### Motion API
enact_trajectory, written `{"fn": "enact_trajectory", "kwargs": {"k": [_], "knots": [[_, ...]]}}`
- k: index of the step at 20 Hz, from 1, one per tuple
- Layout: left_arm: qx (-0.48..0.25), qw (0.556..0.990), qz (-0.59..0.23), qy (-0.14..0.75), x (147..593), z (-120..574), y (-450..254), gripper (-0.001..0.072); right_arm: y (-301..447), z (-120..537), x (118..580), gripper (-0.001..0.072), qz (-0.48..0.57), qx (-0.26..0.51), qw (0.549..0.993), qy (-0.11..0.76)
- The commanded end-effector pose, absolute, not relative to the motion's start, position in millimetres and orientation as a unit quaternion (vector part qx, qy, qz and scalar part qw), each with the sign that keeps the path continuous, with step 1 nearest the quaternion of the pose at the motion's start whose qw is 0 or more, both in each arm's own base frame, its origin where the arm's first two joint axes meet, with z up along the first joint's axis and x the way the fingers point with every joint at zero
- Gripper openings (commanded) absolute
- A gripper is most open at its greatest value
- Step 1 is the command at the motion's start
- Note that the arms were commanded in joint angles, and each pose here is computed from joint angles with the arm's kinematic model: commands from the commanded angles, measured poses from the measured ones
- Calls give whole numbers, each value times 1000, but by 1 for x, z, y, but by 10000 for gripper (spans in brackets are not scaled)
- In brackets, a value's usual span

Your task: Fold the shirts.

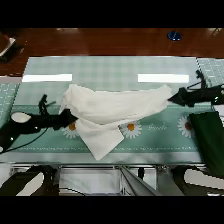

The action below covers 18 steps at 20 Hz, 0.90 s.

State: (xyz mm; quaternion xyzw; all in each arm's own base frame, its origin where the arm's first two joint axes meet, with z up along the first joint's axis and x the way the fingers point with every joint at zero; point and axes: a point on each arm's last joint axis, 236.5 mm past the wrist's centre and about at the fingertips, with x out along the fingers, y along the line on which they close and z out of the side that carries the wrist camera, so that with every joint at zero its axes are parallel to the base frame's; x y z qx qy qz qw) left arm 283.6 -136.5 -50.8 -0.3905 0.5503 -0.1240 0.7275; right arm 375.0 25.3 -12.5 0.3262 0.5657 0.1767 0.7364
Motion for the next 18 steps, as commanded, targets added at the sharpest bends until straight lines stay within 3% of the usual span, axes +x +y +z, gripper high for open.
{"fn": "enact_trajectory", "kwargs": {"k": [1, 3, 5, 10, 13, 18], "knots": [[-361, 813, -192, 416, 348, 81, -125, 16, 20, 105, 419, 29, 218, 284, 803, 477], [-333, 870, -205, 302, 365, 183, -102, 17, 14, 185, 430, 30, 218, 233, 859, 402], [-296, 911, -209, 196, 354, 280, -82, 16, 16, 266, 422, 30, 215, 185, 905, 317], [-200, 959, -202, -2, 269, 439, -73, 16, 36, 413, 343, 29, 183, 76, 970, 138], [-135, 973, -164, -85, 213, 487, -73, 16, 33, 446, 284, 29, 120, 17, 989, 90], [-51, 983, -18, -176, 145, 516, -43, 16, -14, 428, 212, 29, -38, -29, 990, 130]]}}
